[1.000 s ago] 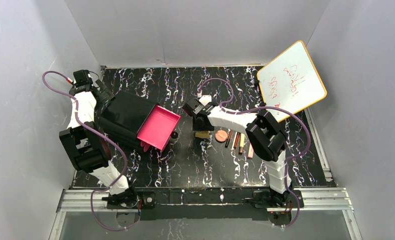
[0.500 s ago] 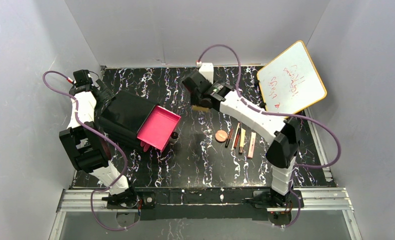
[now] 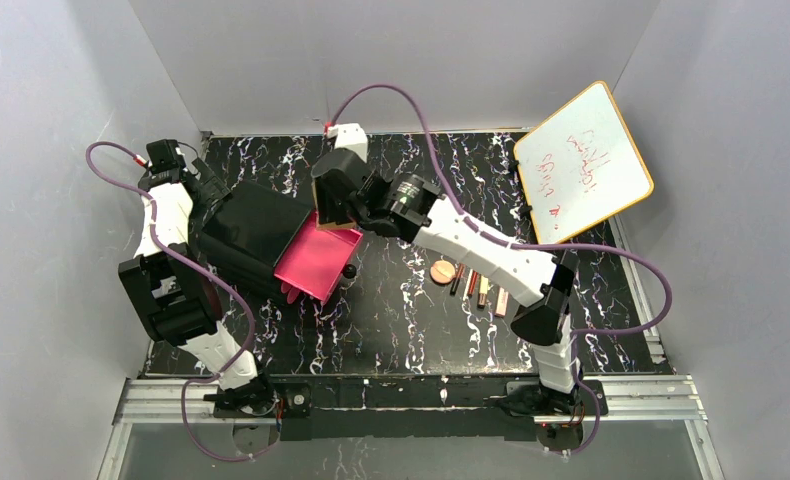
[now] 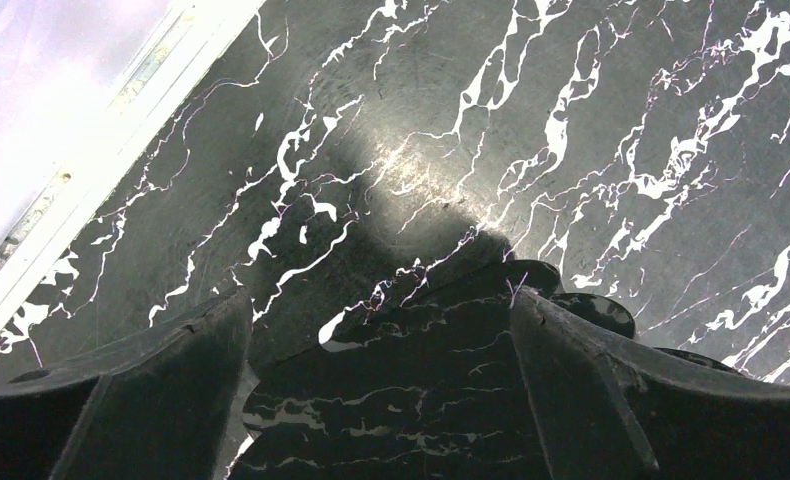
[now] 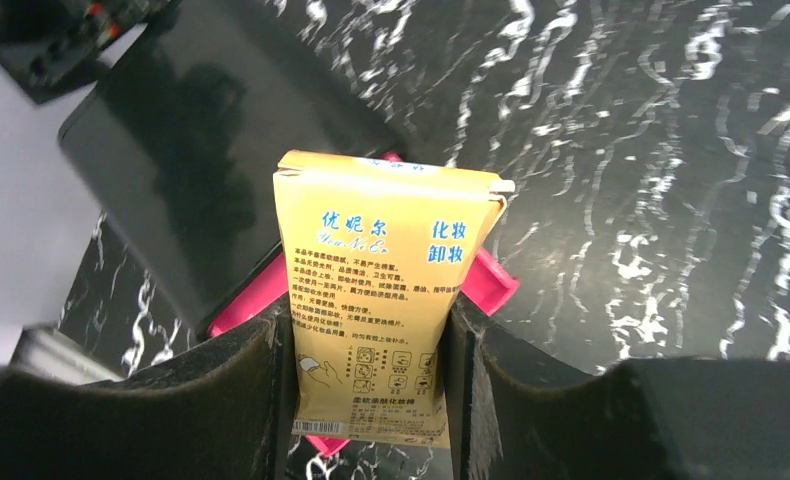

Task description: Organize the makeup

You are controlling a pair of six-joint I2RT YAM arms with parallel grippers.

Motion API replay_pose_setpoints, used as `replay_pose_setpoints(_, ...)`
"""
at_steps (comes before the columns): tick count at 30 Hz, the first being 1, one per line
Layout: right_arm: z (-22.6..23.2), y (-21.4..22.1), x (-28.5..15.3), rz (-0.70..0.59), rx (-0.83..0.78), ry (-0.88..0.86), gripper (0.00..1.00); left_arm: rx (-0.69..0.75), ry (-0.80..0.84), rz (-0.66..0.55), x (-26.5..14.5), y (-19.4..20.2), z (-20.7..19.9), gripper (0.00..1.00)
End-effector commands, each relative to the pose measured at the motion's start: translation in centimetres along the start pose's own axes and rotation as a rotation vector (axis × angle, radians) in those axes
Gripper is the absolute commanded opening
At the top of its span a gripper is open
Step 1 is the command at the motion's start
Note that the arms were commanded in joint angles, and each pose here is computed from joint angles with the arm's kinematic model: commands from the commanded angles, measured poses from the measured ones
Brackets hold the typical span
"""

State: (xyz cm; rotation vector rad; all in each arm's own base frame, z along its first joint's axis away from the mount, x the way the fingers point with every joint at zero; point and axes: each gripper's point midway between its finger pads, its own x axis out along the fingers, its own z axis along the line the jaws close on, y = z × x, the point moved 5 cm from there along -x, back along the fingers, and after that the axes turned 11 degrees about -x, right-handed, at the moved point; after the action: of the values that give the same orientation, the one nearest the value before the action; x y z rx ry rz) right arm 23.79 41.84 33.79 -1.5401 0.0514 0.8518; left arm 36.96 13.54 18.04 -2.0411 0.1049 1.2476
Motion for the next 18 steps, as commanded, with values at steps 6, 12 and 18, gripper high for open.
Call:
replay_pose_setpoints(6, 4.3, -2.2, -2.0, -0.177, -0.283, -0.4, 0.56, 0.03, 0.031, 0.048, -1.3, 0.8, -0.3, 0.99)
replay_pose_setpoints(12, 6.3, -0.8, -3.3, -0.122, -0.478, -0.643, 0.6, 0.03, 0.038, 0.048, -1.4, 0.8, -0.4, 0.98)
replay_pose_setpoints(18, 6.4, 0.7, -2.5, -0.107, -0.547, -0.679, 0.63, 0.031, 0.039, 0.05, -1.4, 0.9, -0.4, 0.98)
